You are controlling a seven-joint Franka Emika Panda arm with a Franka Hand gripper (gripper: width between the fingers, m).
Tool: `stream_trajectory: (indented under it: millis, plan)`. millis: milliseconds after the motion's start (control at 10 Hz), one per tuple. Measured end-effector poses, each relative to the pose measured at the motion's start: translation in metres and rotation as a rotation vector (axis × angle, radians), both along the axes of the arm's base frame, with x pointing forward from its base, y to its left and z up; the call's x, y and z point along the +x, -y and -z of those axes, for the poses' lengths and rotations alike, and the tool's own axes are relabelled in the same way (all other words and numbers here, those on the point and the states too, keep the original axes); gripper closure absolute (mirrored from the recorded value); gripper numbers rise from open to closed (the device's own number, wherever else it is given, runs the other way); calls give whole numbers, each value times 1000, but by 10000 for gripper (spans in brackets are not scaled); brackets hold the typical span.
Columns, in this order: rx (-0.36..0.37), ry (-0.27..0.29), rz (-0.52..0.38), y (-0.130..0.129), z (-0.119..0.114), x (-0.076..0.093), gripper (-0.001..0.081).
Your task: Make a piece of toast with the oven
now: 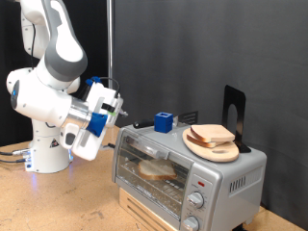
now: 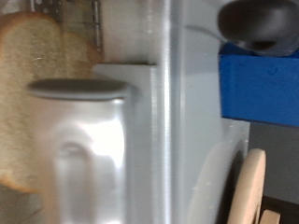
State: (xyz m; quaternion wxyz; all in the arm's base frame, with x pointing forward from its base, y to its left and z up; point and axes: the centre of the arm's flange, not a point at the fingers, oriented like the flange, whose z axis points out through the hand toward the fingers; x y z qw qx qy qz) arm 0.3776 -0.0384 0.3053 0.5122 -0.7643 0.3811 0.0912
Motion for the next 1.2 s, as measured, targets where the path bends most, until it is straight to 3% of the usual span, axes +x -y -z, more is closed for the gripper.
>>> stream_trajectory:
  millis: [300,500,700,900,1000,1200]
  plan:
    - [35,17,89,42,0,-11,-2]
    - [39,27,97,49,-2,-14,-2]
    - [56,-42,-45,47,-8,-11,-2]
    - [39,-138,-188,57,-17,12,-2]
    - [36,-154,-187,63,-18,28,-2]
    - [32,-115,-60,72,-15,53,-2]
